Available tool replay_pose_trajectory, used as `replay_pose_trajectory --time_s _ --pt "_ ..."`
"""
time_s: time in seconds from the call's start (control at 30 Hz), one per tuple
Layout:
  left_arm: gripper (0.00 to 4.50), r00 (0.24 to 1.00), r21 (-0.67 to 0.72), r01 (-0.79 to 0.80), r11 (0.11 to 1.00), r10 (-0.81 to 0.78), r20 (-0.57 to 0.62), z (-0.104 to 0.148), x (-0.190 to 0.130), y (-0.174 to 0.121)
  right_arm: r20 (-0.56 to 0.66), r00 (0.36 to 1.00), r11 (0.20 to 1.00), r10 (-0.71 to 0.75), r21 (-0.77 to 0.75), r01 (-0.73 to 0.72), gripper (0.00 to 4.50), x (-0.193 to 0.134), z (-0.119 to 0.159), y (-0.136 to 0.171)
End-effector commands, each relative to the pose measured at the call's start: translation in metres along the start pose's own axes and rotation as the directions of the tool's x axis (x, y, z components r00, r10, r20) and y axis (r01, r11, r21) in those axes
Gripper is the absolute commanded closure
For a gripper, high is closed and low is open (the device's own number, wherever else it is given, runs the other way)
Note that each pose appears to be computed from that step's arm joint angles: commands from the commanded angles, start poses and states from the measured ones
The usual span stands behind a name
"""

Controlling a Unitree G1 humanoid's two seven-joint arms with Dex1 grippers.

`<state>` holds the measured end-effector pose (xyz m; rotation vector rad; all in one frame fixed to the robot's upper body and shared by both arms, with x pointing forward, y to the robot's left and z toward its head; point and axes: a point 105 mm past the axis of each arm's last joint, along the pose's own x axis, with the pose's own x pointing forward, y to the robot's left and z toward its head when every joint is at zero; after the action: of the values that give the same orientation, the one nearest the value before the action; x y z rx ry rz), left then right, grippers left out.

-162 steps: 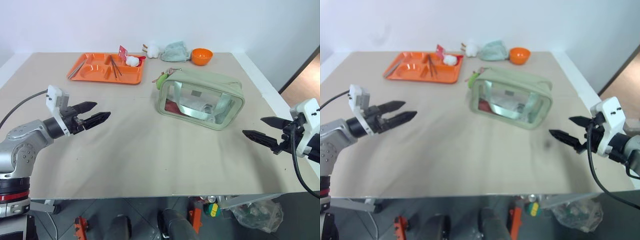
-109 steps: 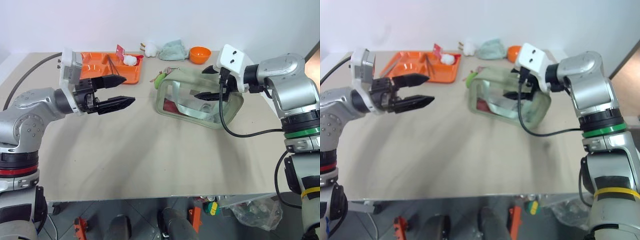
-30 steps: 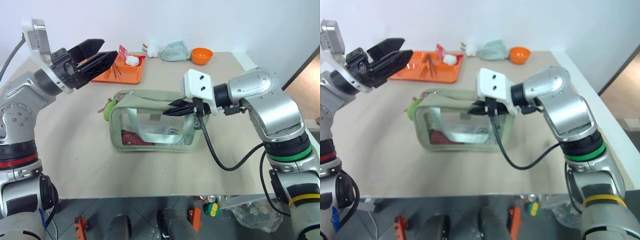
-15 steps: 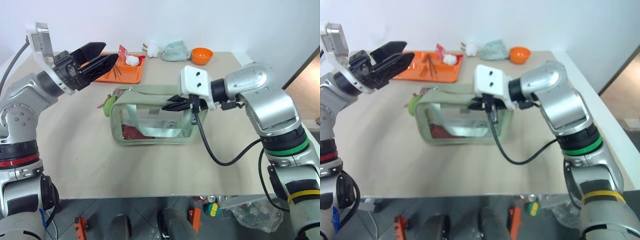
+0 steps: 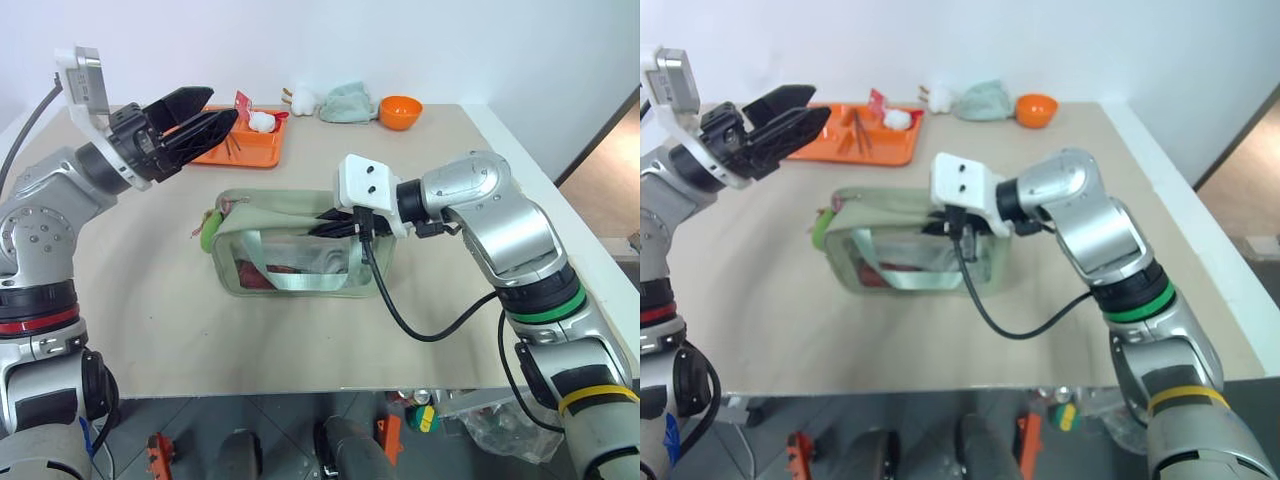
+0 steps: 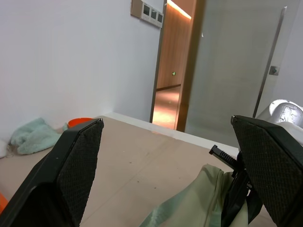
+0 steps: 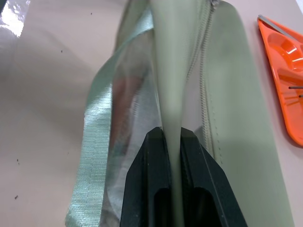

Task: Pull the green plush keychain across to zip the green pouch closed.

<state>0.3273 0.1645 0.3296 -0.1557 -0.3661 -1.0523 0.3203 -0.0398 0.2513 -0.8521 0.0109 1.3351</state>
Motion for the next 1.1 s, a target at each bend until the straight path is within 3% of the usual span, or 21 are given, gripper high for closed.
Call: replay_pose_trajectory --time_s 0.03,0.3,0.5,0.7,0.9,1.1 --pt "0.0 1.0 0.04 0.02 0.999 -0.021 0.019 0.008 0.001 -0.007 0.065 0.998 0.999 0.006 -0.037 -0.004 3.21 -0.013 0.019 -0.002" --pt "0.0 0.999 0.032 0.022 0.999 -0.023 0.022 0.007 0.001 -0.006 0.132 0.99 0.995 -0.054 0.092 0.042 0.53 -0.036 0.028 -0.022" --pt "0.0 1.0 0.028 0.029 0.999 -0.03 0.007 0.004 -0.001 -0.008 0.215 0.971 0.978 -0.107 0.196 0.064 0.53 -0.093 0.028 -0.036" --pt "0.0 0.995 0.024 0.084 0.996 -0.083 -0.049 -0.003 -0.004 -0.019 0.004 0.983 0.956 -0.182 0.234 0.176 0.53 -0.126 -0.025 -0.023" --pt "0.0 0.965 -0.004 0.226 0.974 -0.224 -0.137 -0.012 0.003 -0.042 -0.064 0.979 0.93 -0.195 0.307 0.205 0.53 -0.123 -0.051 -0.001" --pt "0.0 0.937 -0.013 0.293 0.956 -0.29 -0.197 -0.018 0.006 -0.048 -0.045 0.982 0.916 -0.183 0.354 0.187 0.53 -0.111 -0.051 0.013"
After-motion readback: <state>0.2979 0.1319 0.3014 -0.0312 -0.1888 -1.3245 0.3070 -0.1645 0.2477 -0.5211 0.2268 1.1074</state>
